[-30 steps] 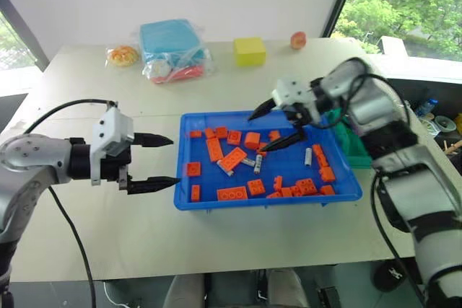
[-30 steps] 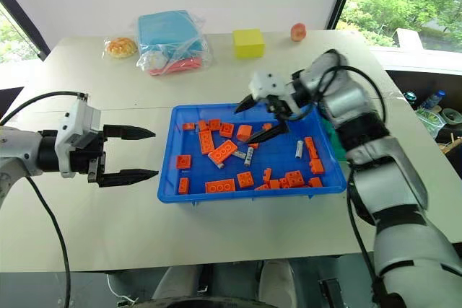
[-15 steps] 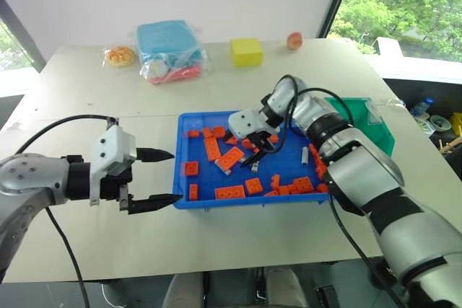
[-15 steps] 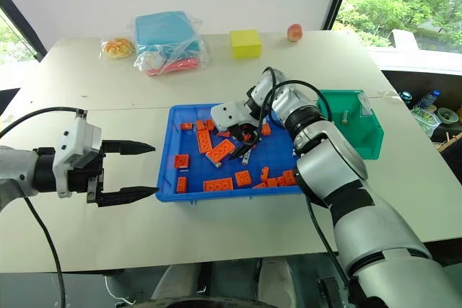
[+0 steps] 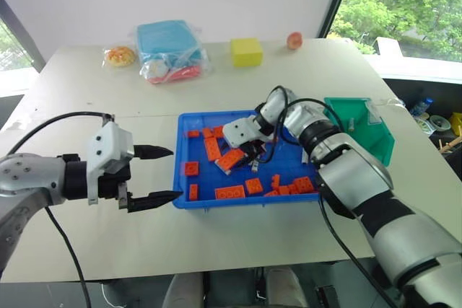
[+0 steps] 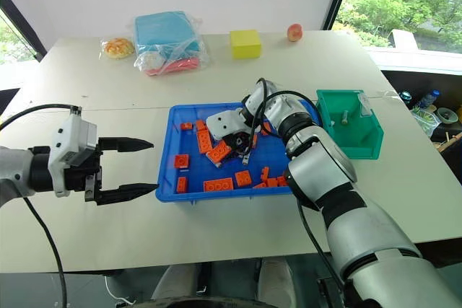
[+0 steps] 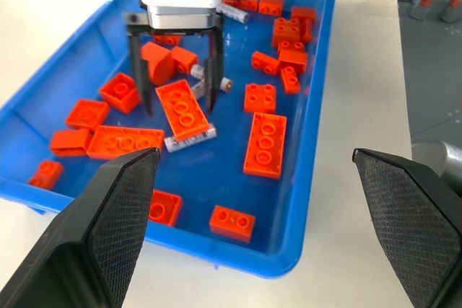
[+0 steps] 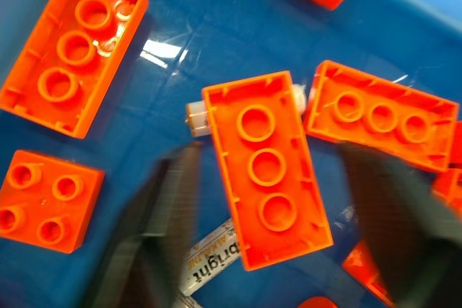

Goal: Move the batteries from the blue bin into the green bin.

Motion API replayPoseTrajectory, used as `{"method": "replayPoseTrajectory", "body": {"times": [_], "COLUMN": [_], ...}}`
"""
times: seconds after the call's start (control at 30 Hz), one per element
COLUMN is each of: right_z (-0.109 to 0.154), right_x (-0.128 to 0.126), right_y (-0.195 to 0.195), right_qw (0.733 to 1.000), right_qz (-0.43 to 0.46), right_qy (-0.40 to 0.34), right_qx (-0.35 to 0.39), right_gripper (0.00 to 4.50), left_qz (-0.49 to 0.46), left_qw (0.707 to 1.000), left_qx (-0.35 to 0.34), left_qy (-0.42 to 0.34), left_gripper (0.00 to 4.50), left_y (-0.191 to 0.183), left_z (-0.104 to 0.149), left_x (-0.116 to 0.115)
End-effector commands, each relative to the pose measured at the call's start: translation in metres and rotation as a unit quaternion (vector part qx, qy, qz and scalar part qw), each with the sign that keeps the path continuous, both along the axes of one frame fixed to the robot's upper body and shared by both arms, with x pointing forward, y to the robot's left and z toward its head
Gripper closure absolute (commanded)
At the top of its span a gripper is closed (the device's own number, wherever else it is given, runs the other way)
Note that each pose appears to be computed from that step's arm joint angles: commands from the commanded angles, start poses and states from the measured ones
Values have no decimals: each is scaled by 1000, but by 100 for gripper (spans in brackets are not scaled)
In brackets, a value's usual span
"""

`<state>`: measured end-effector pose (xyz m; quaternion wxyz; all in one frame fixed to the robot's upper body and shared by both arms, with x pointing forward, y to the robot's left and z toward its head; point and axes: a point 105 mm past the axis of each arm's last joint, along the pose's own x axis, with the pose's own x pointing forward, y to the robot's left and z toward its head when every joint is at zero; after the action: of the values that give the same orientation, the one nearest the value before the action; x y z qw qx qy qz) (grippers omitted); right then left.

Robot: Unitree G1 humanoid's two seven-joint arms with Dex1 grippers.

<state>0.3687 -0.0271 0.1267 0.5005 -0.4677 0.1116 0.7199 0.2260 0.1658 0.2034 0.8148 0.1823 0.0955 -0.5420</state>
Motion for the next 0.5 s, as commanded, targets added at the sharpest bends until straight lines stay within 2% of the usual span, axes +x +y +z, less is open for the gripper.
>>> {"method": "replayPoseTrajectory", "body": {"times": [0.03,0.23,0.4,0.5], "right_z": [8,30,41,46], "right_x": [-1,-8,-9,-5], "right_y": [4,6,10,10], "right_qw": [1000,996,994,993], "right_qz": [4,28,41,14], "right_qy": [5,37,25,30], "right_qx": [27,76,95,109], "right_gripper": [352,352,352,352], "left_qz": [-1,-7,-12,-13], "left_qw": [1000,1000,1000,1000], "left_qx": [5,5,0,1], "left_qy": [-21,-24,-25,-25], "left_gripper": [0,0,0,0], "left_y": [0,0,-1,-1], "left_z": [10,13,16,17], "left_x": [3,8,12,14]}}
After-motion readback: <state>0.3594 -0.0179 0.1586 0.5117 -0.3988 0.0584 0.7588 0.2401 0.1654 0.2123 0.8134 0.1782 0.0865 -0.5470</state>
